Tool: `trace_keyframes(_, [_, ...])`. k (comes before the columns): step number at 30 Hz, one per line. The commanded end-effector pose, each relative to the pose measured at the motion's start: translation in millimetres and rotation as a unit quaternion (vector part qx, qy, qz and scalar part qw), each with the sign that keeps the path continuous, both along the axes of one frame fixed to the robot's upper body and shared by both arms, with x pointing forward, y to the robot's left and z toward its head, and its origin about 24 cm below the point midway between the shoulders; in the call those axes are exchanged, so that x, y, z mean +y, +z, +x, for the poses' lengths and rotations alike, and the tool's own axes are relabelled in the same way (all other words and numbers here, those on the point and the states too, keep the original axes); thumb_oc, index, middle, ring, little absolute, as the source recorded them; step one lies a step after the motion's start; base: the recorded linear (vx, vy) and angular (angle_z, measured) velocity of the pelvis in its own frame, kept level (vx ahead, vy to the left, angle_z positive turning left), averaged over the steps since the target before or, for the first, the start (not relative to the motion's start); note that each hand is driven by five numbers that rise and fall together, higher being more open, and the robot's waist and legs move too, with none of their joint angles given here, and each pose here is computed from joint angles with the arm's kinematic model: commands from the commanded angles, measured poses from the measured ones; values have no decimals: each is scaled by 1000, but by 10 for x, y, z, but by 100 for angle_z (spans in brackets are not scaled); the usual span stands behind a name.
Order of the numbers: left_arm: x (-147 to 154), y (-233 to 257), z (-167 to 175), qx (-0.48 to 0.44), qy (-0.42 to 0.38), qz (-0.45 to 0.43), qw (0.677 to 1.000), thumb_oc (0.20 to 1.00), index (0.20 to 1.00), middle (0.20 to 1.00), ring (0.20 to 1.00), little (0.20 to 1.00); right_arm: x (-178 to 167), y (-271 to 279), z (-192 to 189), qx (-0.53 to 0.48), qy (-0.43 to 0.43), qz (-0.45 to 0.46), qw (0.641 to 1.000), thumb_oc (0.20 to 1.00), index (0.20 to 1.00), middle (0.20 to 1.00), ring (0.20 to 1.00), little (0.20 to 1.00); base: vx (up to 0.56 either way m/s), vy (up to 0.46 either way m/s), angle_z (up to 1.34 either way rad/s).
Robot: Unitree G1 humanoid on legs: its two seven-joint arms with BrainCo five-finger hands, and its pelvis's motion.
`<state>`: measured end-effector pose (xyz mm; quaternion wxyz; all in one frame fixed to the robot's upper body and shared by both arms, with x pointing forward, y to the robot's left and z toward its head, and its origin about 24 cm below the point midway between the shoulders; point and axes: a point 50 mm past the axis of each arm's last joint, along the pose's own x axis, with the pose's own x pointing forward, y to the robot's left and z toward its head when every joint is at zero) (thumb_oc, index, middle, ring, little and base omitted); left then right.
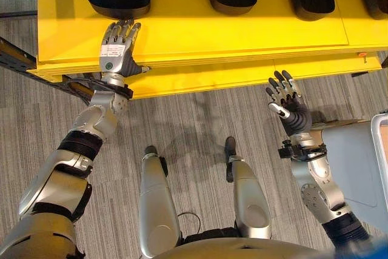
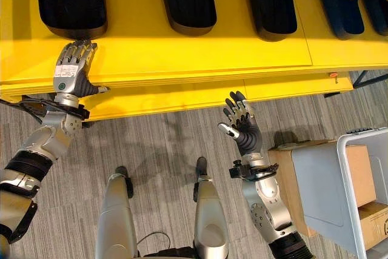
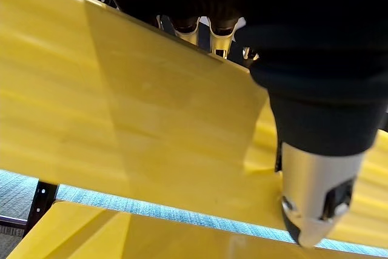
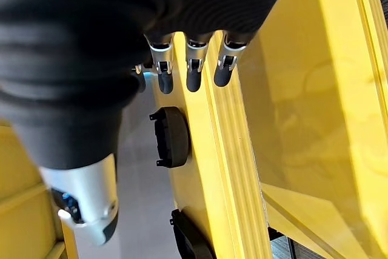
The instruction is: Move parts from the plastic box to the shelf.
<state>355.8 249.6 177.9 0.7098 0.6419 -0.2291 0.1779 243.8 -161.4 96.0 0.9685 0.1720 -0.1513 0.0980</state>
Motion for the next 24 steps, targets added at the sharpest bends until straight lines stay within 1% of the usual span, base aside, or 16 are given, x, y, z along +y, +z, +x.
trace_keyframes(1, [163,207,82,-12,41,-5,999,1000,1000,1000,1000,1000,-160,216,-86,-48,-1,-19,999,1000,1000,1000,1000,1000,0,0,0])
trace_keyframes(8, [99,131,49,-4,19,-10,1000,1000,1000,1000,1000,1000,-163,192,-100,-45,-1,-18,999,1000,1000,1000,1000,1000,0,0,0])
trace_keyframes(9, [25,-53,-7,16,-2,-35,999,1000,1000,1000,1000,1000,-153,171,-99,-40,-4,-15,999,1000,1000,1000,1000,1000,0,0,0])
trace_keyframes(13, [-17,-183,-89,29,-19,-44,998,1000,1000,1000,1000,1000,-151,160,-96,-38,-6,-12,999,1000,1000,1000,1000,1000,0,0,0])
trace_keyframes(14, [-59,-371,-224,44,-42,-85,995,1000,1000,1000,1000,1000,-156,146,-95,-35,-12,-11,999,1000,1000,1000,1000,1000,0,0,0])
trace_keyframes(15, [-130,-524,-366,63,-81,-160,982,1000,1000,1000,1000,1000,-166,133,-84,-32,-19,-7,999,1000,1000,1000,1000,1000,18,-23,-6])
trace_keyframes(17, [-194,-638,-553,84,-123,-206,967,1000,1000,1000,1000,1000,-192,99,-83,-24,-27,-8,999,1000,1000,1000,1000,1000,18,-23,-6])
trace_keyframes(18, [-187,-640,-561,85,-122,-207,967,1000,1000,1000,1000,1000,-188,96,-85,-23,-26,-8,999,1000,1000,1000,1000,1000,35,-33,1])
trace_keyframes(19, [-236,-728,-739,117,-158,-229,953,1000,1000,1000,1000,1000,-216,80,-89,-18,-29,-9,999,1000,1000,1000,1000,1000,49,-39,1])
trace_keyframes(20, [-229,-793,-833,136,-167,-245,945,1000,1000,1000,1000,1000,-227,75,-97,-17,-27,-14,999,1000,1000,1000,1000,1000,70,-63,0])
trace_keyframes(22, [-259,-895,-1018,176,-199,-302,916,1000,1000,1000,1000,1000,-257,43,-120,-8,-27,-24,999,1000,1000,1000,1000,1000,63,-55,1])
trace_keyframes(23, [-254,-894,-1023,177,-199,-303,915,1000,1000,1000,1000,1000,-255,41,-122,-8,-26,-24,999,1000,1000,1000,1000,1000,77,-73,3])
trace_keyframes(24, [-244,-1077,-1199,223,-222,-426,848,1000,1000,1000,1000,1000,-299,-45,-164,13,-28,-42,999,1000,1000,1000,1000,1000,83,-73,6])
